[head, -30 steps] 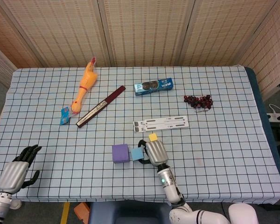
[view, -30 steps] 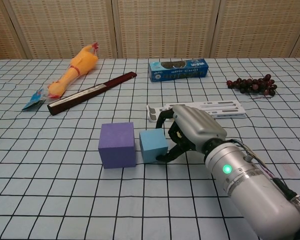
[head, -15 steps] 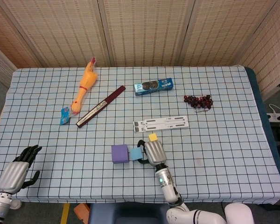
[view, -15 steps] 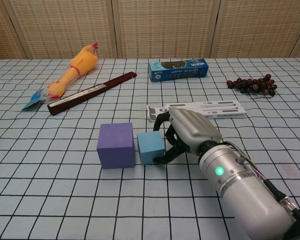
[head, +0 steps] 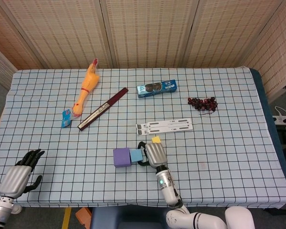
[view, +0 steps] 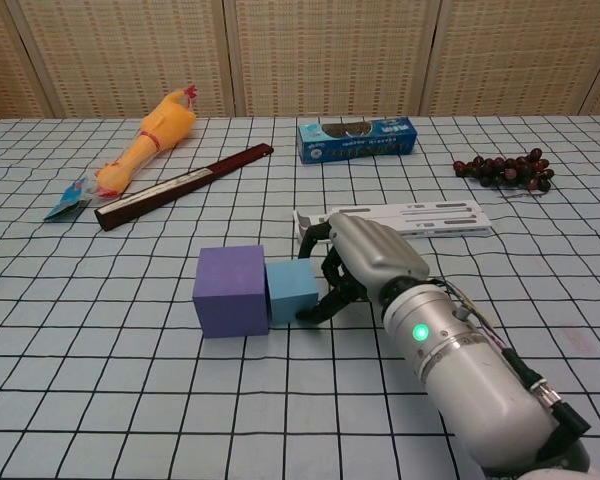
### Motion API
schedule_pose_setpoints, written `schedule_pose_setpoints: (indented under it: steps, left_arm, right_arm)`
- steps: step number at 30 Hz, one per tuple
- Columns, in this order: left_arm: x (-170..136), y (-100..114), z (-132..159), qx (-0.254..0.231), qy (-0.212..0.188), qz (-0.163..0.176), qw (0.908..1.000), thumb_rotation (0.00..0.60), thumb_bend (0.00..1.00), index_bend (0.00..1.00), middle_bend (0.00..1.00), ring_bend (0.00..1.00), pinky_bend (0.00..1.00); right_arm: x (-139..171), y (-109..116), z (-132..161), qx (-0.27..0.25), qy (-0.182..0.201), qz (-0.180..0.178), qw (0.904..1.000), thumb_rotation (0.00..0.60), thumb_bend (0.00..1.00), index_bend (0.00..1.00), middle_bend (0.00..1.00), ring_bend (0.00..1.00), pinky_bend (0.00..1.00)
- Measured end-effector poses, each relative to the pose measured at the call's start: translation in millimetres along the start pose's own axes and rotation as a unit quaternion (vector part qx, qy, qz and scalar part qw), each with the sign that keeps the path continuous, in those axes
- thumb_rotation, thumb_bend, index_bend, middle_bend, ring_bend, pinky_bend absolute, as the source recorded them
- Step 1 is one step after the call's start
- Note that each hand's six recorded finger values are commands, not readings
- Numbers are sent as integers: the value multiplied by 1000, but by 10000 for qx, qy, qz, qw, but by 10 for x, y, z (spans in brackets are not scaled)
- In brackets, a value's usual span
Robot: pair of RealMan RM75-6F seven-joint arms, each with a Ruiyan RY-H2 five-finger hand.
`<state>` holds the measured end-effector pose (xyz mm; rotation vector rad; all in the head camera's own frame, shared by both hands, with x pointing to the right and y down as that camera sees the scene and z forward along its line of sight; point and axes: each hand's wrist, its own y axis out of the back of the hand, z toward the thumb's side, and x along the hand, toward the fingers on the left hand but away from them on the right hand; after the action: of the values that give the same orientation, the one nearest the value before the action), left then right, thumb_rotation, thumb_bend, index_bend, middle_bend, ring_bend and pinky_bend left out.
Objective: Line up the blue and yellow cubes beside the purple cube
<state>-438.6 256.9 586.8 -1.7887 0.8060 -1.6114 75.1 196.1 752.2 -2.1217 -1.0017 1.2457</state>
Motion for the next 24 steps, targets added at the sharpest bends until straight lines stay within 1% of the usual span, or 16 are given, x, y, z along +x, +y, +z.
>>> schedule_pose_setpoints:
  steps: [6, 9, 14, 19, 20, 24]
  left_arm:
    - [-1, -7, 7, 16, -11, -17, 10000, 600, 451, 0, 0, 0, 281]
    - [-1, -5, 7, 14, -10, -12, 10000, 600, 451, 0, 0, 0, 282]
    - [-2, -4, 5, 15, -9, -15, 10000, 600, 452, 0, 0, 0, 282]
    - [-2, -7, 11, 24, -21, -23, 10000, 600, 451, 0, 0, 0, 282]
    - [-2, -10, 12, 25, -22, -27, 10000, 600, 451, 0, 0, 0, 282]
    - [-2, -11, 12, 24, -14, -29, 10000, 600, 451, 0, 0, 0, 283]
  right_arm:
    - [3, -19, 15, -1, 24, 11, 10000, 600, 0, 642, 906, 973, 987]
    - [5, -25, 10, 17, 37, 24, 10000, 600, 0, 599, 906, 973, 987]
    - [22, -36, -5, 50, 92, 84, 9999, 600, 0, 410, 906, 973, 987]
    - [54, -27, -19, 112, 169, 159, 9997, 600, 0, 250, 906, 973, 987]
    - [62, -18, -21, 137, 189, 174, 9996, 600, 0, 226, 906, 973, 987]
    - [94, 36, -24, 224, 253, 215, 9992, 600, 0, 185, 906, 973, 987]
